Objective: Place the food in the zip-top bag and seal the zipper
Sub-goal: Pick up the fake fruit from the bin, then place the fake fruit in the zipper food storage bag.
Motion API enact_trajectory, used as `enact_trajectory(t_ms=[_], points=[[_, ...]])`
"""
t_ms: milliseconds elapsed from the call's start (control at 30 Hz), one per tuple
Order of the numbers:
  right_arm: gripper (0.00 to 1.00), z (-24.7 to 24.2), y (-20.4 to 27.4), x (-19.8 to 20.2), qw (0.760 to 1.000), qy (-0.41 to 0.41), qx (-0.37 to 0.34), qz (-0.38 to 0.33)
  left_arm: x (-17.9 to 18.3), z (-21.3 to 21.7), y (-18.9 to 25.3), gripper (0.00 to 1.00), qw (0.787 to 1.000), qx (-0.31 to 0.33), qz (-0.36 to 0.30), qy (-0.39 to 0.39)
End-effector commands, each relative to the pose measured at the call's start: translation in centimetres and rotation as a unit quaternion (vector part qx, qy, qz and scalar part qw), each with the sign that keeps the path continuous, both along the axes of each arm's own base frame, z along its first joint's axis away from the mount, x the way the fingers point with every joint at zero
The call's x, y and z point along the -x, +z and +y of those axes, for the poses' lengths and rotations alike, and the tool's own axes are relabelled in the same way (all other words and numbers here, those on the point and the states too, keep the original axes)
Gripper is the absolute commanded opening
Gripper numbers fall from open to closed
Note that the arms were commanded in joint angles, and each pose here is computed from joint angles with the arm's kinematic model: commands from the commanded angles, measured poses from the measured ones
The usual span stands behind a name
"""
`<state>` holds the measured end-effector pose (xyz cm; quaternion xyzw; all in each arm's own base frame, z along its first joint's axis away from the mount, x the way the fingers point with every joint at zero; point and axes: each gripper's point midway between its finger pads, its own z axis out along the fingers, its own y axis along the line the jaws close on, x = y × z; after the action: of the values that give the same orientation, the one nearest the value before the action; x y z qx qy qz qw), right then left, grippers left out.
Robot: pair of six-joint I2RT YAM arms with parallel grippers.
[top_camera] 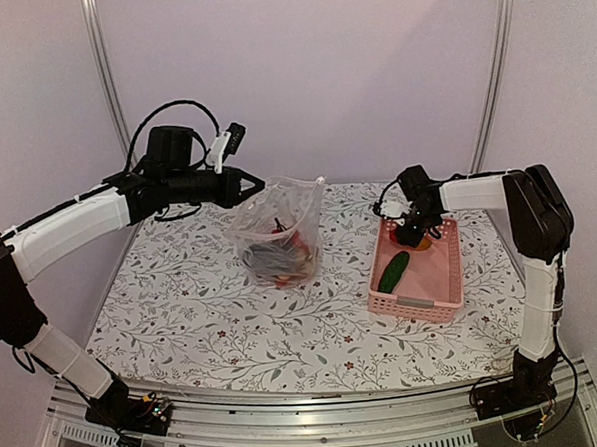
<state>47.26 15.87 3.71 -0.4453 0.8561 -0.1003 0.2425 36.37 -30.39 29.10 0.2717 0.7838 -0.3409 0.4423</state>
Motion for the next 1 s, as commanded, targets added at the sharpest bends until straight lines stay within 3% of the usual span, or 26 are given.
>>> enact_trajectory(t_ms=[0,233,367,667,767,967], points=[[0.32,-0.5,-0.2,1.0,1.000,-0.013,0.004,0.009,-0.2,-0.2,-0.2,0.00,1.000,-0.005,0.005,-0.003],[0.26,1.1,8.8,1.8,0.995,-0.004,-0.084,-0.055,-0.3,-0.2,-0.4,0.00,1.000,-0.008,0.005,-0.002],[0.23,4.0,16.5,4.0,0.976,0.037,-0.201,-0.078,-0.3,-0.2,-0.4,0.00,1.000,-0.007,0.005,-0.003],[0.06,10.2,31.8,11.8,0.874,0.207,-0.429,-0.096,-0.5,-0.2,-0.9,0.00,1.000,-0.013,0.006,0.000],[0.05,12.0,34.4,14.4,0.836,0.267,-0.473,-0.074,-0.6,-0.2,-1.2,0.00,1.000,-0.016,0.008,0.000],[0.06,15.3,37.6,18.2,0.785,0.357,-0.502,-0.064,-0.7,-0.3,-1.8,0.00,1.000,-0.024,0.010,-0.002]])
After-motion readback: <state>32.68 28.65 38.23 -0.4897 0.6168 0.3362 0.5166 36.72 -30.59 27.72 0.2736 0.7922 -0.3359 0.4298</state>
